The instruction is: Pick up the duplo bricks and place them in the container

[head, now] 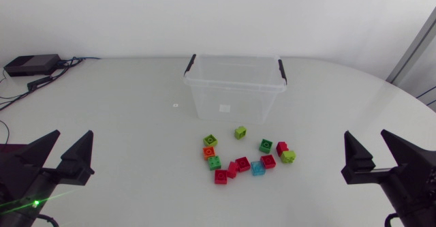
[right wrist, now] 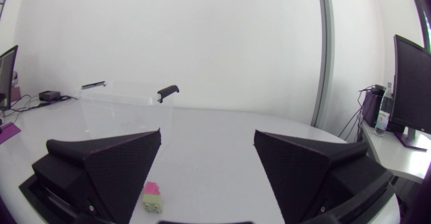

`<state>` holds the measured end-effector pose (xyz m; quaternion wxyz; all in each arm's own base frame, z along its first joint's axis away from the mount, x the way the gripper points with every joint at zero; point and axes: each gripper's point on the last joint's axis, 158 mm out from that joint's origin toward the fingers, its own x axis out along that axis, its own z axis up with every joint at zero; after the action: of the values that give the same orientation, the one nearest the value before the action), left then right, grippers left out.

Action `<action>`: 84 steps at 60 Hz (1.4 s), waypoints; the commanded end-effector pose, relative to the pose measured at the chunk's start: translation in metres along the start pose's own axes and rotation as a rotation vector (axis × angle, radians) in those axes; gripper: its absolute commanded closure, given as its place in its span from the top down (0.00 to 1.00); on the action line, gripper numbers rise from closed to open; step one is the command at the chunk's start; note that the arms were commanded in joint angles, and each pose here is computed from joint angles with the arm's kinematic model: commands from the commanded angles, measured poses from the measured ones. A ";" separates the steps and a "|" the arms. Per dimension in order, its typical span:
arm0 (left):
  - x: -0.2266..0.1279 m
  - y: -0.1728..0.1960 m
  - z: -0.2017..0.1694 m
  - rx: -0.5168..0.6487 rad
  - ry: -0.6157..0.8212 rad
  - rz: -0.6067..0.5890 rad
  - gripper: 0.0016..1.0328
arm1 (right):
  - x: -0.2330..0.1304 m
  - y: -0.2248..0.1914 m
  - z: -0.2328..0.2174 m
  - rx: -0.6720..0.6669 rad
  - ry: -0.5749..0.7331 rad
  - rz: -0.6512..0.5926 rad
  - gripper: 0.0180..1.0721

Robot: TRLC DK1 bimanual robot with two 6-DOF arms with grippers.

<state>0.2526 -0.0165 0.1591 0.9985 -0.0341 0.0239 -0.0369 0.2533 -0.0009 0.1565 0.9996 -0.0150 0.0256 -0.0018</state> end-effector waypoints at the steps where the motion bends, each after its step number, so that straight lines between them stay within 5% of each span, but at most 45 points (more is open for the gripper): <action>1: -0.004 -0.006 0.022 -0.009 -0.046 -0.022 0.95 | 0.001 0.001 -0.002 -0.007 -0.010 0.003 0.95; 23: 0.039 -0.028 0.050 -0.029 0.169 -0.076 0.95 | -0.003 0.004 0.028 -0.001 -0.071 0.018 0.95; 39: 0.088 -0.072 0.003 0.023 0.480 -0.175 0.94 | 0.007 0.006 0.054 -0.002 -0.027 0.029 0.95; 45: 0.101 -0.090 -0.033 0.135 0.665 -0.213 0.94 | 0.013 0.010 0.056 -0.003 0.006 0.043 0.95; 51: 0.113 -0.104 -0.068 0.351 0.793 -0.317 0.94 | 0.022 0.011 0.052 -0.005 0.057 0.045 0.95; 62: 0.127 -0.134 -0.115 0.395 0.967 -0.421 0.94 | 0.039 0.014 0.037 0.003 0.202 0.054 0.95; 84: 0.149 -0.191 -0.145 0.490 1.019 -0.592 0.93 | 0.045 0.046 -0.008 -0.015 0.530 0.166 0.95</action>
<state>0.3784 -0.2169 0.0319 0.8024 0.1967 0.4701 -0.3106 0.2961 0.0353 0.1445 0.9623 -0.0092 0.2640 0.0644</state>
